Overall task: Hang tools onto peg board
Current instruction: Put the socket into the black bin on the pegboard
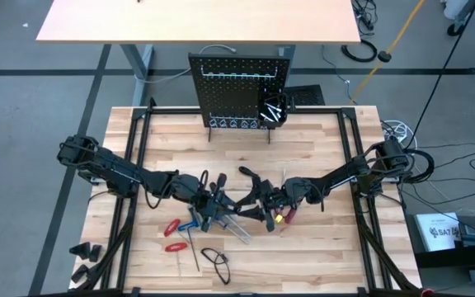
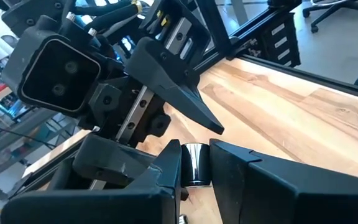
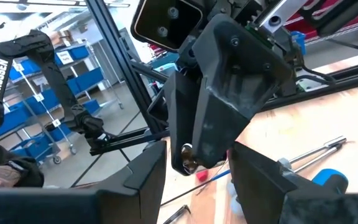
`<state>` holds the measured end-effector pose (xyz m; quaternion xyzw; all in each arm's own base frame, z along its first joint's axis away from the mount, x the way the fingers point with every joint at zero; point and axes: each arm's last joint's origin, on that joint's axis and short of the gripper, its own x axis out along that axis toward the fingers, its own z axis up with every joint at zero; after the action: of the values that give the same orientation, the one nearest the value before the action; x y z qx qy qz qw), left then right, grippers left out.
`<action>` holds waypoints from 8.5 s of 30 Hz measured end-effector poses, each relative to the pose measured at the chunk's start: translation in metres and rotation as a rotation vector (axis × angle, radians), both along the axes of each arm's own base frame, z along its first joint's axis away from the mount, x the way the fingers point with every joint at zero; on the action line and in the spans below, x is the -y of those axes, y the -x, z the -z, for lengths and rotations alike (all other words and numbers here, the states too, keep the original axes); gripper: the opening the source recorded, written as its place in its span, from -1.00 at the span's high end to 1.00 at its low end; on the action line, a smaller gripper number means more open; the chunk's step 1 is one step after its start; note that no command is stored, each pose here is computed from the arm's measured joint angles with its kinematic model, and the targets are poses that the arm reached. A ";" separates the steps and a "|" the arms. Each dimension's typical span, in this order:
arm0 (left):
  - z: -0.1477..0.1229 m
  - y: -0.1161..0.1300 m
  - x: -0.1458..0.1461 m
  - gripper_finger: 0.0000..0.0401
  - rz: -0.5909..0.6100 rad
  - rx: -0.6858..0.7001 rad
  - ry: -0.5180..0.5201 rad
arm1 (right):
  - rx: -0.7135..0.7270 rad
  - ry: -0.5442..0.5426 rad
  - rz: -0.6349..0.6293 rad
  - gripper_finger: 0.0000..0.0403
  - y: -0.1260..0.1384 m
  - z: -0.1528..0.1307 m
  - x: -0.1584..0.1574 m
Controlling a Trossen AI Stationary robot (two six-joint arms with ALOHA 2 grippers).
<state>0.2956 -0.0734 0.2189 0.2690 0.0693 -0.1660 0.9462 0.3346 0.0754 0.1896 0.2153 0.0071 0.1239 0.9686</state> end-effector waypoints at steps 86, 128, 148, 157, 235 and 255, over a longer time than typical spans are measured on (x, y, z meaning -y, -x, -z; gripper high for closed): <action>-0.050 0.123 -0.043 0.33 -0.298 0.106 0.198 | -0.524 0.377 0.785 1.00 0.080 -0.197 0.159; -0.041 0.115 -0.041 0.33 -0.293 0.052 0.176 | -0.675 0.343 0.564 0.35 0.073 -0.177 0.100; -0.023 0.086 -0.040 0.33 -0.306 0.016 0.144 | -0.725 0.353 0.168 0.35 0.073 -0.039 0.020; -0.021 0.083 -0.050 0.33 -0.322 0.021 0.075 | -0.793 0.454 0.107 0.27 0.065 0.000 0.016; -0.019 0.082 -0.062 0.33 -0.327 -0.009 0.131 | -0.765 0.580 0.879 0.76 0.039 -0.222 0.127; -0.018 0.082 -0.062 0.33 -0.327 -0.014 0.129 | -0.816 0.468 0.885 0.26 0.048 -0.222 0.169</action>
<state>0.2134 -0.0119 0.2372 0.1915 0.1080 -0.0159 0.9754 0.2866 -0.0939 0.4112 0.0107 0.3123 -0.3840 0.8688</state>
